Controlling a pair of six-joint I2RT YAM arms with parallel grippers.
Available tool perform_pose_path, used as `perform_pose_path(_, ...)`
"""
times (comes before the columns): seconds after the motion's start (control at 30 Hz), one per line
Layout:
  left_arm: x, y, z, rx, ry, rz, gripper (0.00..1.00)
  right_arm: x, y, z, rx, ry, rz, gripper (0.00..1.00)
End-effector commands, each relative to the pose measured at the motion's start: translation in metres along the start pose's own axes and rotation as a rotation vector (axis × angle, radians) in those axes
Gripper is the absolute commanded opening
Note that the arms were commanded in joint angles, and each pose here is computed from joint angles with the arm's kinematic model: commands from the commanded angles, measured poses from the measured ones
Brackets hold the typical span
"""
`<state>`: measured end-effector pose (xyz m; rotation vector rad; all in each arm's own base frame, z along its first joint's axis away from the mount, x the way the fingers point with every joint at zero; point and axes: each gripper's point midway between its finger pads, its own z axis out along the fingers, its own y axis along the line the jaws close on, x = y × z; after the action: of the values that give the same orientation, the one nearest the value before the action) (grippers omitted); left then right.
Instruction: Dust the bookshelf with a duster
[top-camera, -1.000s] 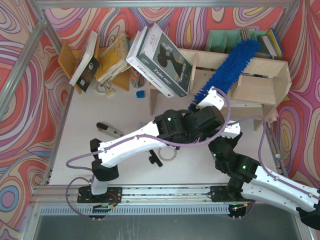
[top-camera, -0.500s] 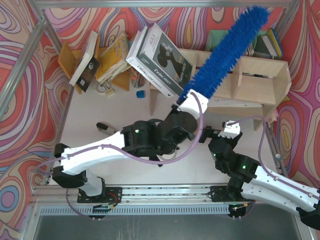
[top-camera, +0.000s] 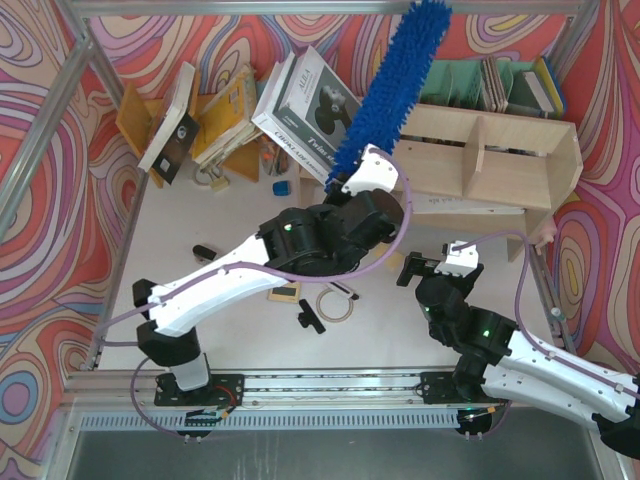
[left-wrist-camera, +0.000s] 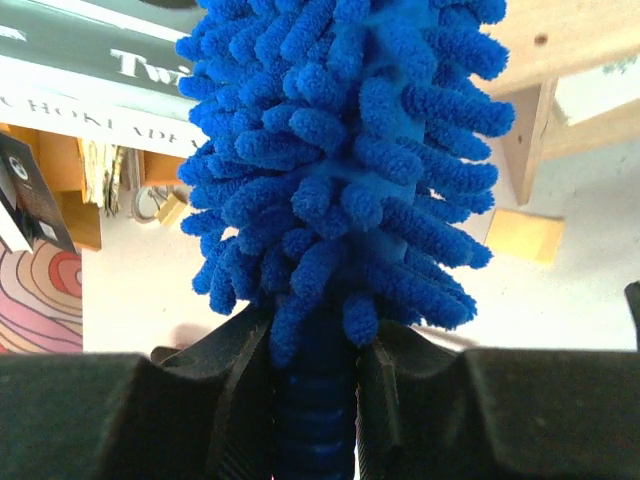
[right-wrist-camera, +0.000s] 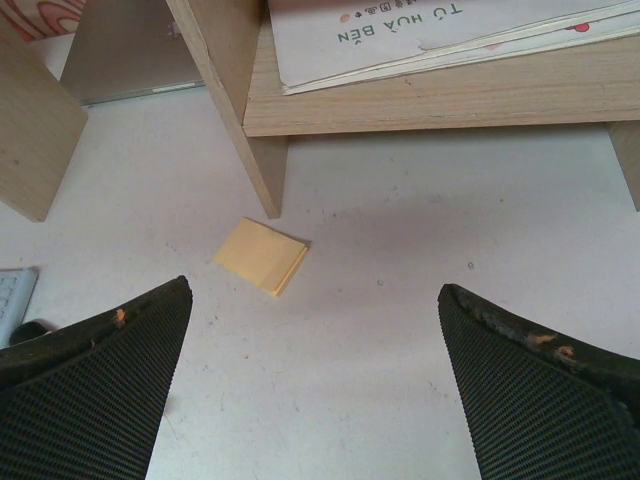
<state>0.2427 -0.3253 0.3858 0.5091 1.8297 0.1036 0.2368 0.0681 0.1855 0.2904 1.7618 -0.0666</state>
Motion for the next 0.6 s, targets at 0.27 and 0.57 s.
perform_pose_path(0.27, 0.039, -0.03, 0.021, 0.088, 0.176, 0.035, 0.0, -0.014, 0.0, -0.002, 0.011, -0.027, 0.041, 0.99)
perform_pose_path(0.57, 0.025, -0.075, 0.005, 0.287, 0.13, 0.027, 0.0, -0.015, 0.0, -0.002, 0.009, -0.027, 0.043, 0.99)
